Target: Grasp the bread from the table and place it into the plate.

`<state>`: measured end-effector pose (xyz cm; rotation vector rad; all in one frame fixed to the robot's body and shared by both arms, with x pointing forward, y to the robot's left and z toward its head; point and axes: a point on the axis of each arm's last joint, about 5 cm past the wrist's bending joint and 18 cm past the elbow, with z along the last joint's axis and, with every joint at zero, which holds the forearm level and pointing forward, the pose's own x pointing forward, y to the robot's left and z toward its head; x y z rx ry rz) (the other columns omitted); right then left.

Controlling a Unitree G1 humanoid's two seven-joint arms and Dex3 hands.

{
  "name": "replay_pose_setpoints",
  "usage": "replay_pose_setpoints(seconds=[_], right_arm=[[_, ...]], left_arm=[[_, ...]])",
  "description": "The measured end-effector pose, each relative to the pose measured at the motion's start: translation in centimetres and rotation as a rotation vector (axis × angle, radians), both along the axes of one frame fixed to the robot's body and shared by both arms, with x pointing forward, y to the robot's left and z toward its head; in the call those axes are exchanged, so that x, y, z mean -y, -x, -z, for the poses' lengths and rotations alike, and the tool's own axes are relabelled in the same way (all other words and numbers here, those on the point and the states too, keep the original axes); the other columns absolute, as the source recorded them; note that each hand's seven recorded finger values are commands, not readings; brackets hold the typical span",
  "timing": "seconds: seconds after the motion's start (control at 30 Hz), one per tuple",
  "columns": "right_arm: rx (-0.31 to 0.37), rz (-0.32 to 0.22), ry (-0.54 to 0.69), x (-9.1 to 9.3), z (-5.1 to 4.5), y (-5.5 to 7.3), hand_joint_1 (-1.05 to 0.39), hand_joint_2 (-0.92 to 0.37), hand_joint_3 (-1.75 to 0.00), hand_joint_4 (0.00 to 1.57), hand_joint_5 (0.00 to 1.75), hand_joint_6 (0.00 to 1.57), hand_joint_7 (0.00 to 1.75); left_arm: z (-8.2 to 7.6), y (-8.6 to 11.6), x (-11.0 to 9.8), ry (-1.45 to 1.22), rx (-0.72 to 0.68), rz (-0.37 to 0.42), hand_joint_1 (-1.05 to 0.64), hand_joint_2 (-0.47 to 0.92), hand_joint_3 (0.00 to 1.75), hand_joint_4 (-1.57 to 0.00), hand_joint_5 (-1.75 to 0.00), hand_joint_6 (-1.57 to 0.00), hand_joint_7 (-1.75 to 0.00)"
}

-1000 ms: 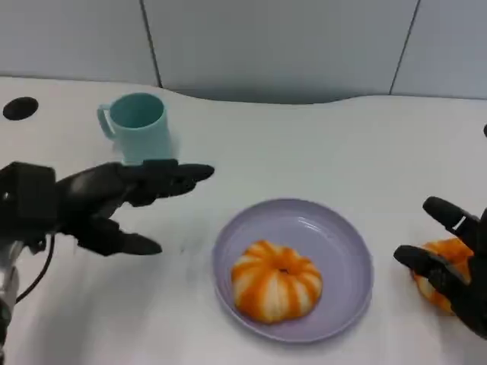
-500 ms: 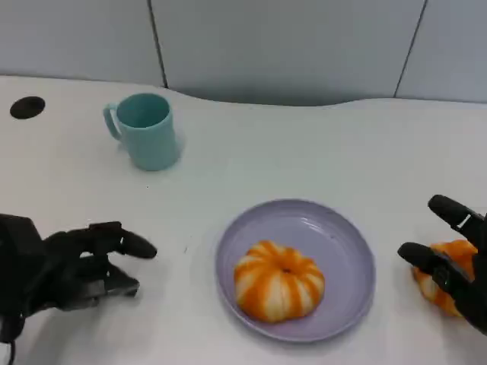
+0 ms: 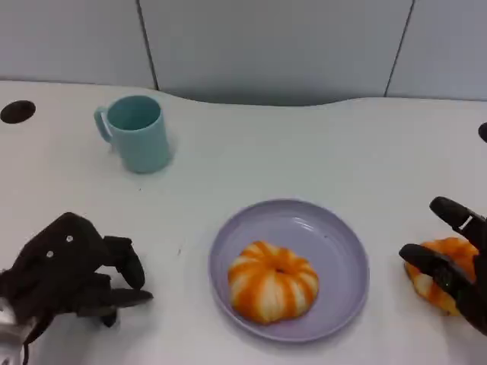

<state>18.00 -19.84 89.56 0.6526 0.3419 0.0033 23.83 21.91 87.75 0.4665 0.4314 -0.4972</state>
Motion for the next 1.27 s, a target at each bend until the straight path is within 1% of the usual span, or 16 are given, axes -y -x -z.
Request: replay_pose_setpoints(seconds=[0.3,0.4,0.57,0.77,1.1,1.27], right_arm=[[-0.007,-0.001,0.006,0.3,0.18,0.0,-0.3,-0.92,-0.45,0.32,1.27,0.3,0.96],[-0.009,-0.004,0.0,0.4,0.36,-0.1,-0.3,-0.92,-0.44,0.32,1.27,0.3,0.97],[-0.003,-0.01,-0.008,0.4,0.52,-0.1,-0.29,-0.92,-0.45,0.31,1.28,0.3,0.98],[0.001,-0.008,0.001,0.5,0.54,-0.1,-0.29,-0.92,-0.44,0.33,1.28,0.3,0.99],[0.0,-0.007,0.016,0.5,0.5,-0.2,-0.29,-0.92,-0.46,0.33,1.27,0.29,0.99],[-0.006,-0.015,0.013,0.6,0.74,-0.3,-0.29,-0.92,-0.46,0.32,1.26,0.3,0.99]], left_arm=[[-0.2,-0.4,0.5,-0.035,0.01,0.02,-0.43,0.85,0.04,-0.83,-1.75,-0.65,-1.75],[0.4,0.4,0.0,0.02,0.048,0.028,-0.44,0.87,0.04,-0.79,-1.75,-0.66,-1.75],[1.2,1.6,-0.5,0.073,0.093,0.029,-0.45,0.86,0.04,-0.83,-1.75,-0.68,-1.75],[1.4,2.1,-0.7,0.087,0.1,0.013,-0.44,0.87,0.05,-0.83,-1.75,-0.67,-1.75],[1.6,2.1,-0.8,0.102,0.109,0.02,-0.45,0.87,0.06,-0.82,-1.75,-0.67,-1.75],[1.9,1.9,-1.1,0.125,0.115,0.032,-0.47,0.86,0.05,-0.82,-1.75,-0.66,-1.75]])
